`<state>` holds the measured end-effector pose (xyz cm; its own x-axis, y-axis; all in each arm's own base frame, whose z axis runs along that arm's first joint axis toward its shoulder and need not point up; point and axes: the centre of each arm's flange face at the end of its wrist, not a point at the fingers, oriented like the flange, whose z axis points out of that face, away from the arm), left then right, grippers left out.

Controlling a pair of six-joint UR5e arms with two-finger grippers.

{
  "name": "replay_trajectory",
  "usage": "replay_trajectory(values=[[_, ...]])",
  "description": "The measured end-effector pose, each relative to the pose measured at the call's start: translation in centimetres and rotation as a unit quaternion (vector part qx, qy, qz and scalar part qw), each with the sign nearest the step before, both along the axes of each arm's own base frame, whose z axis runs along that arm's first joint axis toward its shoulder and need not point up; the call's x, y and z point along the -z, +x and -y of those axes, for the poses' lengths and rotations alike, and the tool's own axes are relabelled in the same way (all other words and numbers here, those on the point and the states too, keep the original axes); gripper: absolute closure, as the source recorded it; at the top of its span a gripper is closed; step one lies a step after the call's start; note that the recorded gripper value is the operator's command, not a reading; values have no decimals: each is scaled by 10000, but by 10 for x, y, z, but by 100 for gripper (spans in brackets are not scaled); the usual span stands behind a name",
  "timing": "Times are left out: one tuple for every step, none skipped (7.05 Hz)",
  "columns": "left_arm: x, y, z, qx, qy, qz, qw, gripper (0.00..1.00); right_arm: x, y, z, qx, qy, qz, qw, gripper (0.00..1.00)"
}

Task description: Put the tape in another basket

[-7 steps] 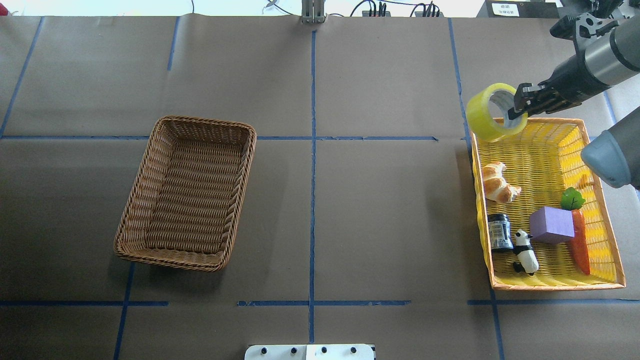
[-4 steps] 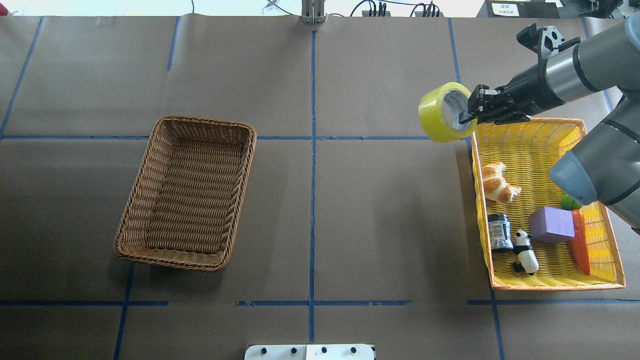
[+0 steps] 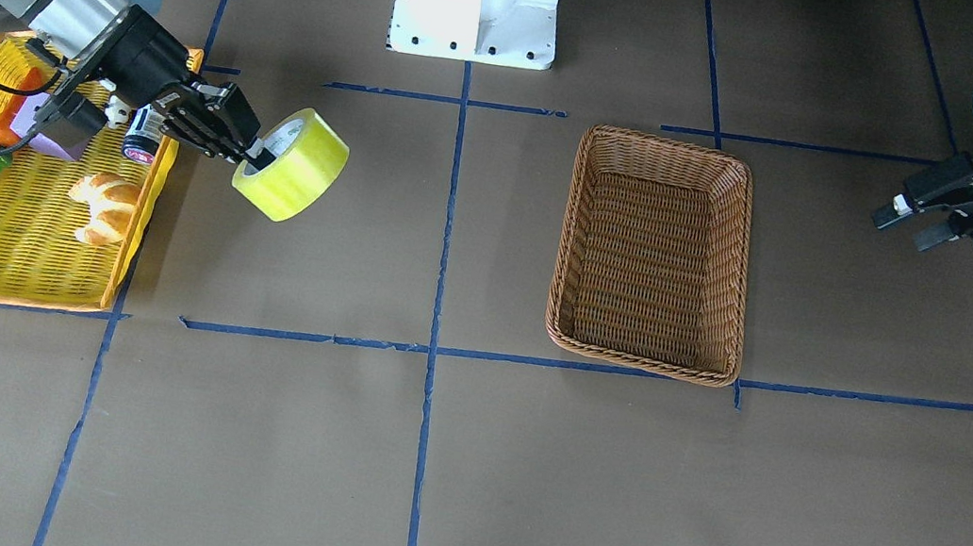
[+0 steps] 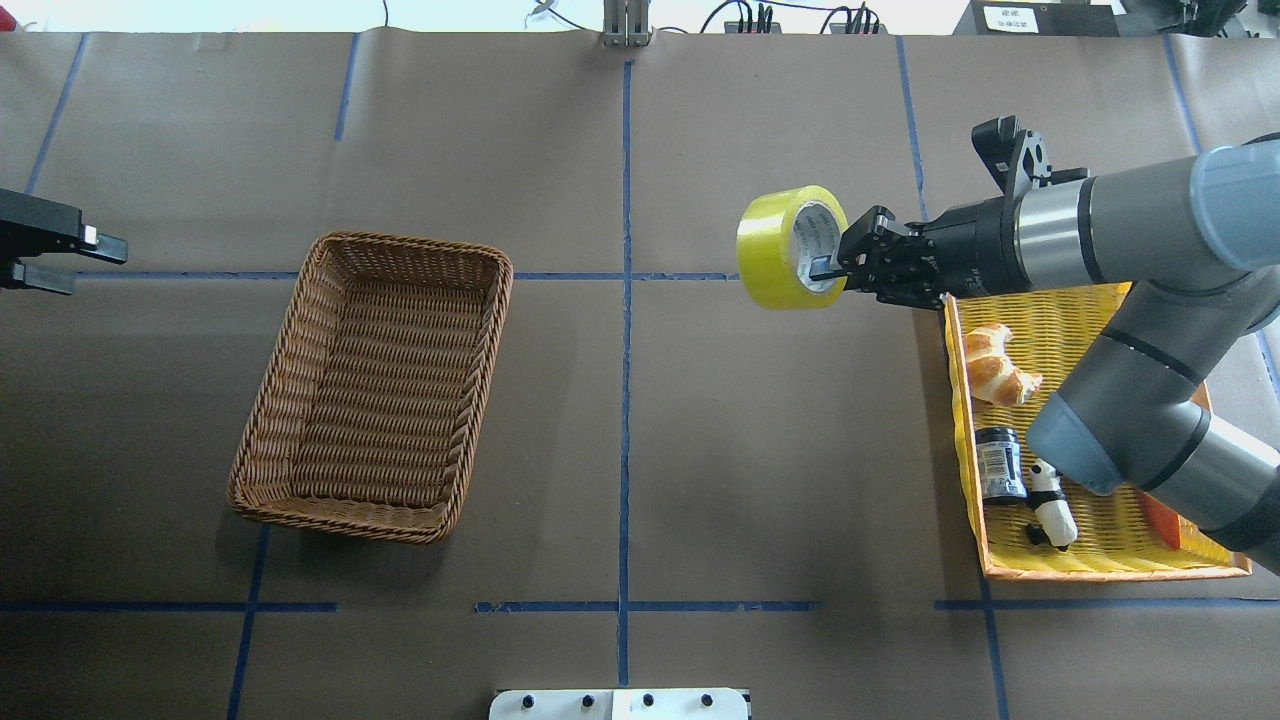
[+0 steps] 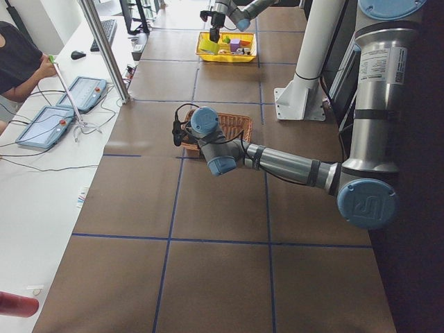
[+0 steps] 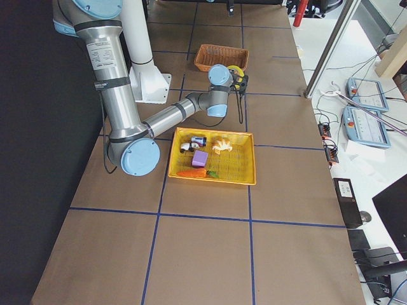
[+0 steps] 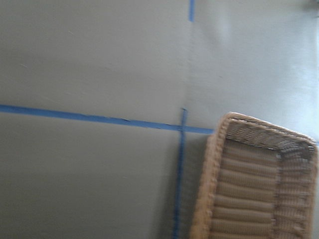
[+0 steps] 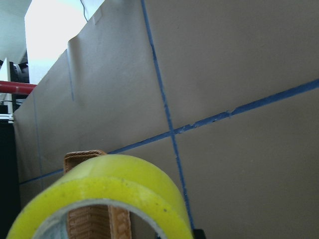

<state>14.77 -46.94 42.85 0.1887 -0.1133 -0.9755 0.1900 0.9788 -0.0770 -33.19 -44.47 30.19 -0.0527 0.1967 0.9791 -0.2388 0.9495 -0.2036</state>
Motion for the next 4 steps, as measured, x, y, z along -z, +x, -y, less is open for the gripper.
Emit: replay_trajectory(values=[[33, 13, 3, 69, -291, -434, 9986, 0, 8, -10, -16, -48, -72, 439, 9990, 98], [68, 25, 5, 144, -590, -887, 9942, 0, 17, -18, -32, -78, -142, 912, 9957, 98], [97, 44, -1, 252, -828, -1395, 9864, 0, 24, -26, -50, -118, -180, 1420, 9896, 98], [118, 67, -15, 342, -1031, -1949, 9748, 0, 30, -36, -68, -161, -179, 1902, 9814, 98]])
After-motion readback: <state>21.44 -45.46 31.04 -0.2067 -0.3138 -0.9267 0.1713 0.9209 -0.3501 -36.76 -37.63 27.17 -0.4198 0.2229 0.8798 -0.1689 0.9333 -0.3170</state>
